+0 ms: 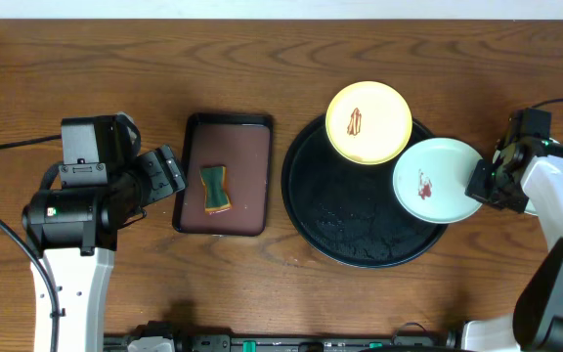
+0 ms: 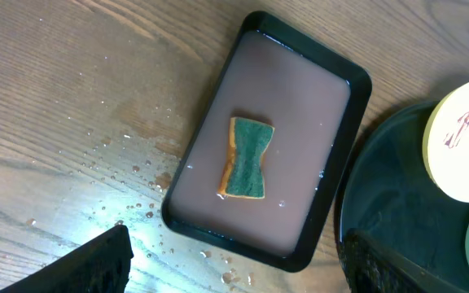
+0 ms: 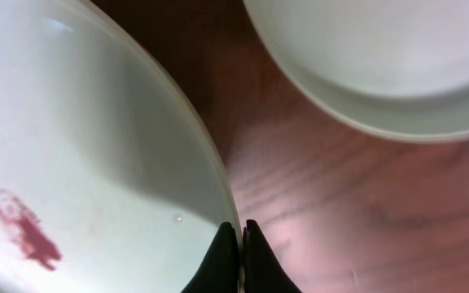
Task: Clean dirty plates on tray and stack at the side
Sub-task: 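Grip the rim of the other stained pale green plate with right gripper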
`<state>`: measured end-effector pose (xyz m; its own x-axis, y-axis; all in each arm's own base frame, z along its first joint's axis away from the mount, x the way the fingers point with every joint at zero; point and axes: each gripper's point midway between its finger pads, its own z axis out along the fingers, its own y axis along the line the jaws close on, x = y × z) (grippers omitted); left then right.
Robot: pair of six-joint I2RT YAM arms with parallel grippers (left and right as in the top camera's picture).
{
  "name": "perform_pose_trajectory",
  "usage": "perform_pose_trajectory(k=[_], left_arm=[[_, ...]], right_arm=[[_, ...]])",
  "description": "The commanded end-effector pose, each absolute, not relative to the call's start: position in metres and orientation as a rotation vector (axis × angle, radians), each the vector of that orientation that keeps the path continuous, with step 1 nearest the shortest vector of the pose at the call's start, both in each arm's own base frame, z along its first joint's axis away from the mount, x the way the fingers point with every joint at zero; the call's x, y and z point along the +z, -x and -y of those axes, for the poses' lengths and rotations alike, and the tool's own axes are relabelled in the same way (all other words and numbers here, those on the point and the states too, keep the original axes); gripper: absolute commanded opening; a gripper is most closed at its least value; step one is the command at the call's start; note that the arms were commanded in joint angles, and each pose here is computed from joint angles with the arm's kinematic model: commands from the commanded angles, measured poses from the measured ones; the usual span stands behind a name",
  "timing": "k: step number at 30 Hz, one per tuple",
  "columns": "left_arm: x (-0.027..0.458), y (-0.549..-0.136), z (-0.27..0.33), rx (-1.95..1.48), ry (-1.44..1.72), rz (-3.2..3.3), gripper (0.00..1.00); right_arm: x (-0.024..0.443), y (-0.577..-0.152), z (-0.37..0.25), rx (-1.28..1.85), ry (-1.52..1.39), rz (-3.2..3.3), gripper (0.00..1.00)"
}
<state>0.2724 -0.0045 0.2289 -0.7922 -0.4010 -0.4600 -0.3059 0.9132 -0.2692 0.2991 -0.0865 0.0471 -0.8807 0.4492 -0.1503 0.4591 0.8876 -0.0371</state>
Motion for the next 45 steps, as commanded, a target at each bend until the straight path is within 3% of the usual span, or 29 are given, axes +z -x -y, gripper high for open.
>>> perform_pose_trajectory(k=[1, 8, 13, 18, 23, 24, 26, 27, 28, 32, 36, 38, 45], left_arm=[[0.233, -0.274, 0.002, -0.233, 0.494, -2.54, 0.82], [0.233, -0.274, 0.002, -0.233, 0.494, -2.54, 0.82], [0.233, -0.274, 0.002, -0.233, 0.494, -2.54, 0.82], [0.233, -0.274, 0.002, -0.233, 0.494, -2.54, 0.82], [0.233, -0.274, 0.002, -0.233, 0.494, -2.54, 0.82], [0.234, -0.275, 0.002, -0.234, 0.494, -2.536, 0.82], [0.239, -0.283, 0.002, -0.239, 0.484, -2.497, 0.82], [0.239, -0.283, 0.002, -0.239, 0.483, -2.496, 0.83], [0.239, -0.283, 0.002, -0.239, 0.484, -2.496, 0.82], [0.239, -0.283, 0.002, -0.241, 0.485, -2.495, 0.82], [0.235, -0.276, 0.008, -0.292, 0.538, -2.522, 0.82], [0.234, -0.275, 0.011, -0.323, 0.546, -2.531, 0.83], [0.205, -0.264, 0.013, -0.31, 0.569, -2.622, 0.83]], right_arm=[[0.082, -0.298, 0.071, -0.042, -0.669, -2.866, 0.01], [0.106, -0.291, 0.007, 0.225, -0.415, -2.892, 0.01], [0.089, -0.296, -0.042, 0.323, -0.257, -2.905, 0.01], [0.046, -0.28, -0.067, 0.349, -0.457, -2.983, 0.01], [0.012, -0.254, -0.075, 0.342, -0.839, -2.99, 0.01], [0.01, -0.251, -0.074, 0.335, -0.874, -2.988, 0.06], [0.009, -0.252, -0.073, 0.327, -0.876, -2.982, 0.34], [0.01, -0.256, -0.072, 0.334, -0.827, -2.975, 0.41], [0.01, -0.26, -0.072, 0.339, -0.789, -2.97, 0.41], [0.018, -0.302, -0.052, 0.223, -0.328, -2.852, 0.42], [0.022, -0.321, -0.038, 0.071, -0.005, -2.78, 0.3], [0.02, -0.32, -0.046, 0.131, 0.008, -2.788, 0.22], [0.005, -0.307, -0.067, 0.28, 0.05, -2.865, 0.24]])
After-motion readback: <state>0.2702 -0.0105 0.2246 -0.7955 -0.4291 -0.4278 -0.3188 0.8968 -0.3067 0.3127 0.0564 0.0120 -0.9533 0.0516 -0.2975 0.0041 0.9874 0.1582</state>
